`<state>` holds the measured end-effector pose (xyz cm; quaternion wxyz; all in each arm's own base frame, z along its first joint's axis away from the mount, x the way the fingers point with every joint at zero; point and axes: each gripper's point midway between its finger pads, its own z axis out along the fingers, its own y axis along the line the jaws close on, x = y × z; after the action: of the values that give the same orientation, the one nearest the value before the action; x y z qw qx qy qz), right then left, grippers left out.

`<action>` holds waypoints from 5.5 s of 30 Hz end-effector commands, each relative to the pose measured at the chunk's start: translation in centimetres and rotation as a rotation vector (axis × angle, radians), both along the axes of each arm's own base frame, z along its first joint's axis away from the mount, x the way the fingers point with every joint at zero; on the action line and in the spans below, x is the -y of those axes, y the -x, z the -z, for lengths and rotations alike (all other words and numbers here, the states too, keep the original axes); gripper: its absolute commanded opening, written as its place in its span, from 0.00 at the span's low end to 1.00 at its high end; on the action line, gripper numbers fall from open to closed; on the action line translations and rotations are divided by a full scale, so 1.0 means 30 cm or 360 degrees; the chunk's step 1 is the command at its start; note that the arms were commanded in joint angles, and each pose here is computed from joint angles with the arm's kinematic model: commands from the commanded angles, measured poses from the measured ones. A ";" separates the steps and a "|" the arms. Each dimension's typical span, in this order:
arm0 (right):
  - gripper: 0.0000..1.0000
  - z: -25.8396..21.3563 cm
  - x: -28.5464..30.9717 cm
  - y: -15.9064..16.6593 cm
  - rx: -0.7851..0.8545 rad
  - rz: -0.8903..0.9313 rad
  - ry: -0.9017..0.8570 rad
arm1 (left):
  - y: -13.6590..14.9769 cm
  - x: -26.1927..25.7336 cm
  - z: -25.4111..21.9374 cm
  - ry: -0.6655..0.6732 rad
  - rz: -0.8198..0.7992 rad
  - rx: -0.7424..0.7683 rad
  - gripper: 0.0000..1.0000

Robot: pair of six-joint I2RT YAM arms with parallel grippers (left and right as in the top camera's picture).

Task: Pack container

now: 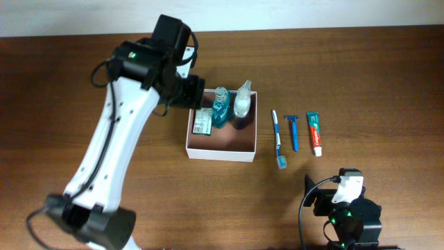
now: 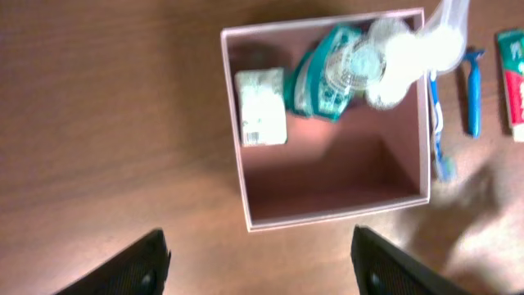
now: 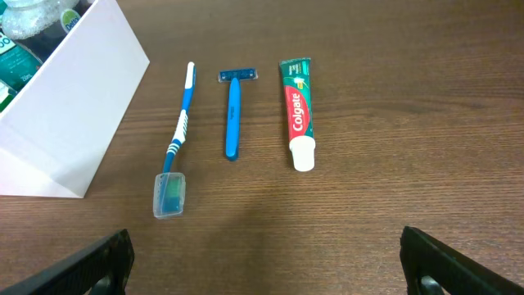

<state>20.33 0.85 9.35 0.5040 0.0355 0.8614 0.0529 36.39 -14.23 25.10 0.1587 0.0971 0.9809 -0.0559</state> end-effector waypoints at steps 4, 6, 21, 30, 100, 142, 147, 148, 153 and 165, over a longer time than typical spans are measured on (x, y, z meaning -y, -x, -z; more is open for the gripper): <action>0.99 0.004 0.005 -0.001 0.0003 0.0018 -0.0010 | 0.111 -0.169 -0.027 -0.0176 -0.0129 -0.0136 1.00; 0.99 0.004 0.005 -0.001 0.0003 0.0018 -0.0010 | 0.132 -0.203 -0.025 -0.0186 -0.0167 -0.0186 1.00; 0.99 -0.004 -0.036 -0.001 0.0016 -0.0080 -0.0069 | 0.145 -0.219 -0.021 -0.0182 -0.0186 -0.0222 1.00; 0.99 -0.100 -0.157 0.009 0.0056 -0.0235 -0.0525 | 0.142 -0.218 -0.022 -0.0180 -0.0186 -0.0217 1.00; 0.04 0.260 -0.268 -0.543 -0.1630 -0.0151 0.0030 | 0.142 -0.218 -0.022 -0.0180 -0.0186 -0.0217 1.00; 0.04 -0.235 -0.895 -0.419 -0.0565 -0.2196 0.1091 | 0.142 -0.218 -0.022 -0.0180 -0.0186 -0.0217 1.00; 0.04 -0.176 -0.911 -0.441 -0.0601 -0.2207 0.1090 | 0.142 -0.218 -0.022 -0.0180 -0.0186 -0.0217 1.00; 0.04 -0.164 -0.913 -0.444 -0.0616 -0.2203 0.1083 | 0.142 -0.218 -0.022 -0.0180 -0.0186 -0.0217 1.00; 0.62 -0.169 -0.917 -0.450 -0.0706 -0.2018 0.0929 | 0.142 -0.218 -0.022 -0.0180 -0.0186 -0.0217 1.00; 0.78 -0.451 -0.664 -0.390 -0.0880 -0.1326 0.0450 | 0.093 -0.244 -0.032 -0.0236 -0.0222 -0.0115 1.00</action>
<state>30.88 24.59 18.46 0.1526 -0.5015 0.8444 0.1101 34.04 -8.18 25.51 0.1159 0.0412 0.9924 -0.0036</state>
